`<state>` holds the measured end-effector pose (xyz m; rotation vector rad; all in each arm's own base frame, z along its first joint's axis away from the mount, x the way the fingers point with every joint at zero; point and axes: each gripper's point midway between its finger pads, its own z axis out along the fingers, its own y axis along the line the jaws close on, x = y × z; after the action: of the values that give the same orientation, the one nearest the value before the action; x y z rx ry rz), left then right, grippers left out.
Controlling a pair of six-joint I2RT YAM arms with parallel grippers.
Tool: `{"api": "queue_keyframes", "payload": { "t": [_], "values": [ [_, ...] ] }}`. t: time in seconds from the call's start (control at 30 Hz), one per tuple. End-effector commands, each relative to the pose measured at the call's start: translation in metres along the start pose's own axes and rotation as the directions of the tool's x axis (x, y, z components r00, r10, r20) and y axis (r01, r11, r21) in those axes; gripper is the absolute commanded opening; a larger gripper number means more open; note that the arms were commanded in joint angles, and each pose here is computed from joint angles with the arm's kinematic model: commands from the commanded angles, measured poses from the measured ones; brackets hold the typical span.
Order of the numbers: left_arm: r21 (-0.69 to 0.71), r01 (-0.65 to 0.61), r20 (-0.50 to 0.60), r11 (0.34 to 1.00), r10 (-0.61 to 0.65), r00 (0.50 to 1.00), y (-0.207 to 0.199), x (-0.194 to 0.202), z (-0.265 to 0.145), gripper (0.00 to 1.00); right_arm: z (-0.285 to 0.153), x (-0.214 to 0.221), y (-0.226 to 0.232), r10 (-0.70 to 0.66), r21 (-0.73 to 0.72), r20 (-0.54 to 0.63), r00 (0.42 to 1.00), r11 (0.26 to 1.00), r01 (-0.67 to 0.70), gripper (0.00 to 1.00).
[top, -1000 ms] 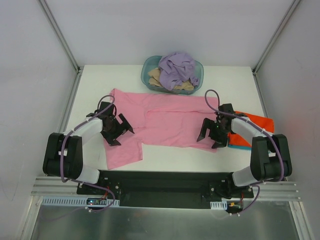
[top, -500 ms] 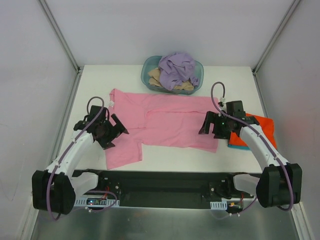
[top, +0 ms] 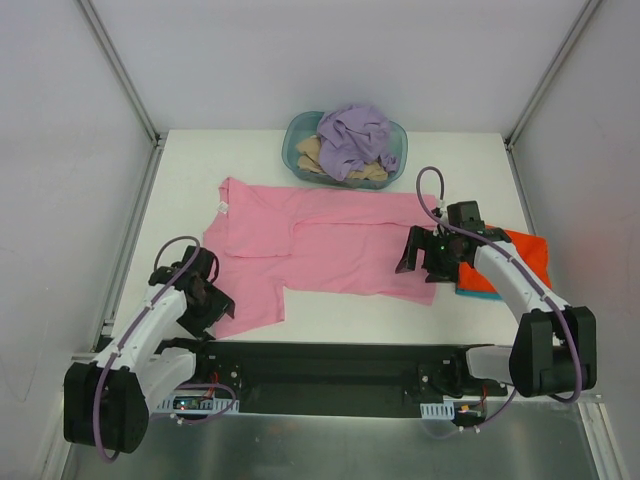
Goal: Fold and stack the t-shirts
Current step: Grap the side of the flattened tshirt closest away from the robot with both arms
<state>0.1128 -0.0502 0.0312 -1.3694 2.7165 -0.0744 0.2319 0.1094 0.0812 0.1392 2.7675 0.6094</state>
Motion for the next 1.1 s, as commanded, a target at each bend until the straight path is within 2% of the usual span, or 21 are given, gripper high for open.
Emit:
{"api": "queue_keyframes", "payload": {
  "t": [0.0,0.37,0.6,0.63,0.67,0.97,1.07],
  "values": [
    [-0.102,0.067,-0.009,0.992,-0.068,0.998,0.019,0.004,0.008,0.59,-0.005,-0.008,0.004,-0.011,-0.008,0.01,1.0,1.0,0.011,0.97],
    [-0.185,0.05,-0.003,0.982,-0.051,0.999,0.03,0.001,0.021,0.42,-0.004,-0.008,-0.001,-0.012,0.019,0.003,1.0,1.0,0.012,0.97],
    [-0.165,0.029,0.037,0.986,-0.024,0.999,0.02,-0.011,0.026,0.19,-0.009,-0.007,-0.004,-0.014,0.034,0.031,0.999,0.999,0.012,0.97],
    [-0.151,0.02,0.047,0.988,-0.014,0.999,0.014,-0.015,0.023,0.07,-0.009,-0.005,-0.005,-0.009,0.04,0.032,0.999,0.999,0.007,0.97],
    [-0.148,0.015,0.047,0.989,-0.008,0.999,0.013,-0.016,0.023,0.0,-0.011,-0.004,-0.006,-0.003,0.047,0.04,0.999,0.999,0.001,0.97],
    [-0.039,-0.026,0.063,0.999,0.028,0.998,-0.006,-0.02,0.009,0.0,-0.016,0.036,-0.036,0.184,0.193,0.067,0.981,0.962,-0.193,0.98],
    [0.0,-0.058,0.086,0.998,0.058,0.995,-0.013,-0.025,0.001,0.0,-0.01,0.042,-0.039,0.223,0.199,0.08,0.972,0.952,-0.234,0.99]
  ]
}}
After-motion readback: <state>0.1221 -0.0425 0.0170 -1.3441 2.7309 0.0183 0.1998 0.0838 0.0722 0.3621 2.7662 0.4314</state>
